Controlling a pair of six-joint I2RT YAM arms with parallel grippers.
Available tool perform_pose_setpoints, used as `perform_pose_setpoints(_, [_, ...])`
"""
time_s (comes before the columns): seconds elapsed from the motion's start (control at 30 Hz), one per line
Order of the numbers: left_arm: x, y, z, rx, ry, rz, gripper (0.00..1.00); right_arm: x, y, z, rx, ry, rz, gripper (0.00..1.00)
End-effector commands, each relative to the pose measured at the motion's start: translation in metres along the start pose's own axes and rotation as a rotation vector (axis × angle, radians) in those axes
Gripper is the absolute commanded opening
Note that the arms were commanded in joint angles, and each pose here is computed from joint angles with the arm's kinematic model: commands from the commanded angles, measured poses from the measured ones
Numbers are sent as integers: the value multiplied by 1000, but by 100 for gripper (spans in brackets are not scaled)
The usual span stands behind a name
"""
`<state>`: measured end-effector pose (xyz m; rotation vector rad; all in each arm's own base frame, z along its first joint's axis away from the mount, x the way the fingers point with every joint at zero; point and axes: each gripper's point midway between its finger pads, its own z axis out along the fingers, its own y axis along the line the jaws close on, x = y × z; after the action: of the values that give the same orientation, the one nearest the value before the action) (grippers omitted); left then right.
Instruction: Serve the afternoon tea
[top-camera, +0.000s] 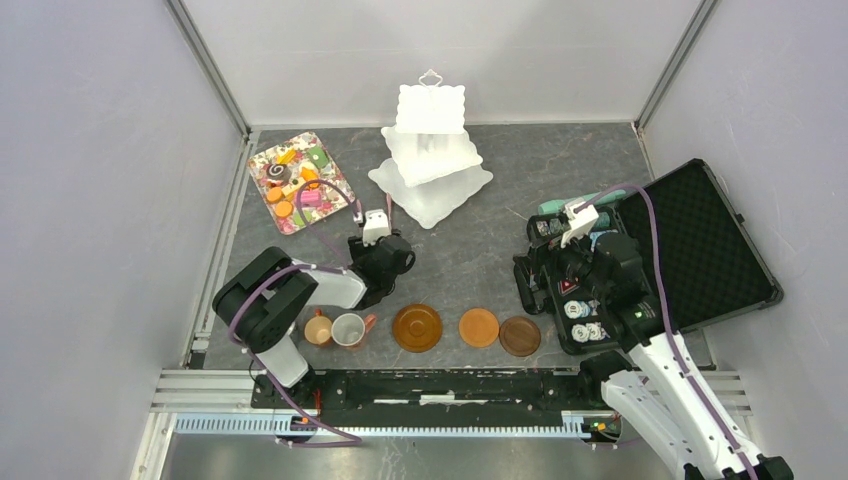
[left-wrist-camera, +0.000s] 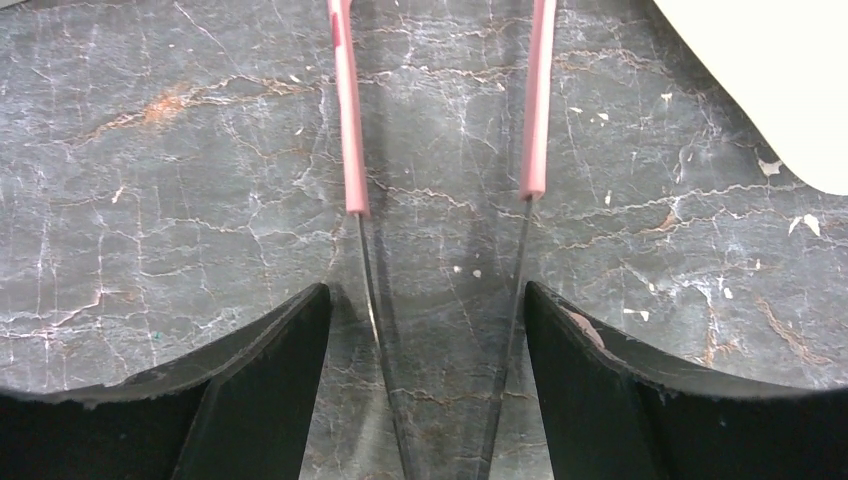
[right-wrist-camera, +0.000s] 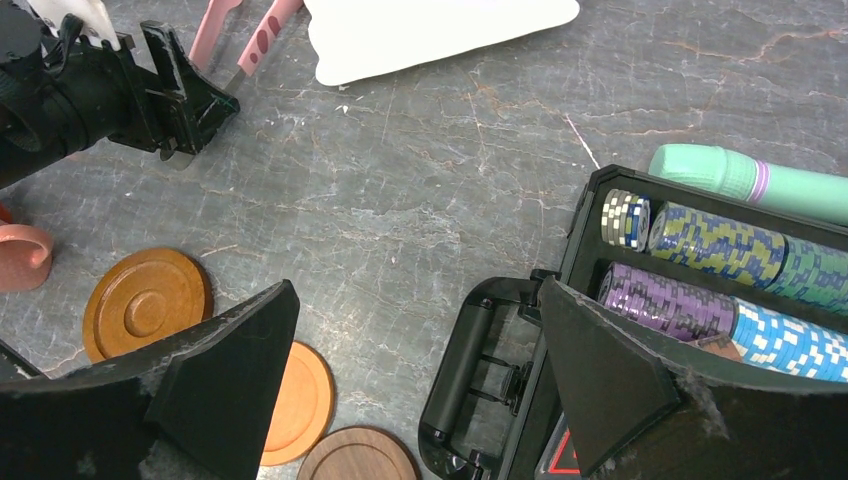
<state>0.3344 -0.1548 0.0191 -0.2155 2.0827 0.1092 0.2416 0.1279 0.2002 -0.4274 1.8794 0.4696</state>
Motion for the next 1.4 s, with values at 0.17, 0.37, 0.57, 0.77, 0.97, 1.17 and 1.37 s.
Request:
perform_pose_setpoints(0.17, [-1,11,9,-16,-100,26,73,-12,2,1,-13,-26,-3,98])
perform_pose_setpoints(0.37, [5,11,10,-15,-94,42,64,-11,2,1,-8,-26,1,98])
perform_pose_setpoints(0.57, [-9,15,0,-36,-94,34,56,-15,1,-2,-1,-39,-5,98])
perform_pose_setpoints(0.77, [-32,13,-15,-45,-55,20,51,-17,1,-3,1,-46,-4,98])
perform_pose_setpoints(0.97, [-47,12,-31,-24,-12,15,48,-17,1,-6,1,-54,-7,98])
perform_pose_setpoints(1.17, [-65,14,-60,14,104,51,49,-17,-2,-10,25,-56,-16,98])
perform_pose_setpoints(1.37, [-85,33,-87,66,204,25,48,-26,-1,-14,25,-69,-19,98])
